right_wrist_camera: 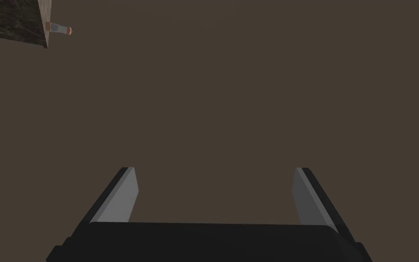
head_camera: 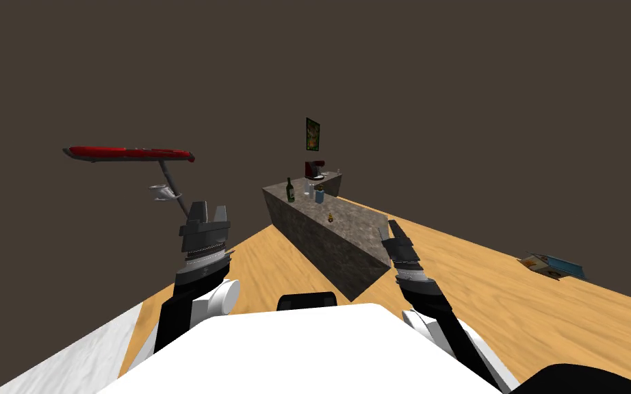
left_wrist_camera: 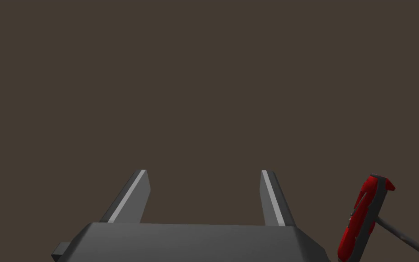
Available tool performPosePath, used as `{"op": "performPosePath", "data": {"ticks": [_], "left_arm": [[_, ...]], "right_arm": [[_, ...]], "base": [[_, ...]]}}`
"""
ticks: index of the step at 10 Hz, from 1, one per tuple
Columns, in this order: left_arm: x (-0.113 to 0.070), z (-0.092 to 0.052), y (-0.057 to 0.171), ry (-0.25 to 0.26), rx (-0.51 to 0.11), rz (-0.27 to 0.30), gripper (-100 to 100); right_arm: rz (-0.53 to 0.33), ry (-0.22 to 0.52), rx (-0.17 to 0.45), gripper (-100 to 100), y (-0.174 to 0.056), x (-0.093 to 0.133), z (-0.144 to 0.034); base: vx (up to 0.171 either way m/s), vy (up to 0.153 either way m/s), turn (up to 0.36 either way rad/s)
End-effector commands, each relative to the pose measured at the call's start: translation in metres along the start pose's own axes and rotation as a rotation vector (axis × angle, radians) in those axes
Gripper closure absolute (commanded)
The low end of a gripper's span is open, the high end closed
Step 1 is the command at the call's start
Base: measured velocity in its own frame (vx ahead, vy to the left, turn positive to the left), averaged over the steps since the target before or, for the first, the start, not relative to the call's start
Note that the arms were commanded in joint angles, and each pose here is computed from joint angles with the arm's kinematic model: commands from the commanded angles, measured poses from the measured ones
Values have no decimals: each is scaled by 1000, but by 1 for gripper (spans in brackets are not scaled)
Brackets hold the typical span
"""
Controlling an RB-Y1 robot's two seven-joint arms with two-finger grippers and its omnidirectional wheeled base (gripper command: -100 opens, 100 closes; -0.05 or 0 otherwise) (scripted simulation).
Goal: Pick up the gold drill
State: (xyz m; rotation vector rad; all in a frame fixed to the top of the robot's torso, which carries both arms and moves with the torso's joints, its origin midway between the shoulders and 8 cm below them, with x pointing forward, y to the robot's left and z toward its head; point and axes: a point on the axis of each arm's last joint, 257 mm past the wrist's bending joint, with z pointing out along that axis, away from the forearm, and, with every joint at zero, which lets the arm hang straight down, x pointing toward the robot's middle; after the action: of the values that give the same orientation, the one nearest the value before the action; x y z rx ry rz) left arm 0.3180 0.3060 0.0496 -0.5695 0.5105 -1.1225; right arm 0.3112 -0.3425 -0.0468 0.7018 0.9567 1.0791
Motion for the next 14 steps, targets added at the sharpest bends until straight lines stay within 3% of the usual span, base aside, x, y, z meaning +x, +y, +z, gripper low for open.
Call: {"op": "performPosePath", "data": {"ticks": [1, 5, 6, 7, 9, 12, 14], "left_arm": [[0, 0, 0, 0, 0, 0, 0], [0, 0, 0, 0, 0, 0, 0], [0, 0, 0, 0, 0, 0, 0], [0, 0, 0, 0, 0, 0, 0], [0, 0, 0, 0, 0, 0, 0], [0, 0, 0, 0, 0, 0, 0], [0, 0, 0, 0, 0, 0, 0]], "right_arm": [[-53, 22, 68, -100, -20, -5, -14], [-152, 67, 193, -100, -51, -15, -43], [-203, 93, 249, -100, -65, -20, -57], [-204, 93, 257, -100, -67, -21, -59], [-310, 154, 376, -100, -93, -32, -91], [-365, 192, 453, -100, -106, -39, -116], [-472, 270, 570, -100, -127, -50, -154]], "base": [[-55, -36, 120], [-52, -50, 124], [-41, -38, 163], [-31, -38, 88], [-35, -48, 230], [-28, -43, 138], [-11, -40, 277]]}}
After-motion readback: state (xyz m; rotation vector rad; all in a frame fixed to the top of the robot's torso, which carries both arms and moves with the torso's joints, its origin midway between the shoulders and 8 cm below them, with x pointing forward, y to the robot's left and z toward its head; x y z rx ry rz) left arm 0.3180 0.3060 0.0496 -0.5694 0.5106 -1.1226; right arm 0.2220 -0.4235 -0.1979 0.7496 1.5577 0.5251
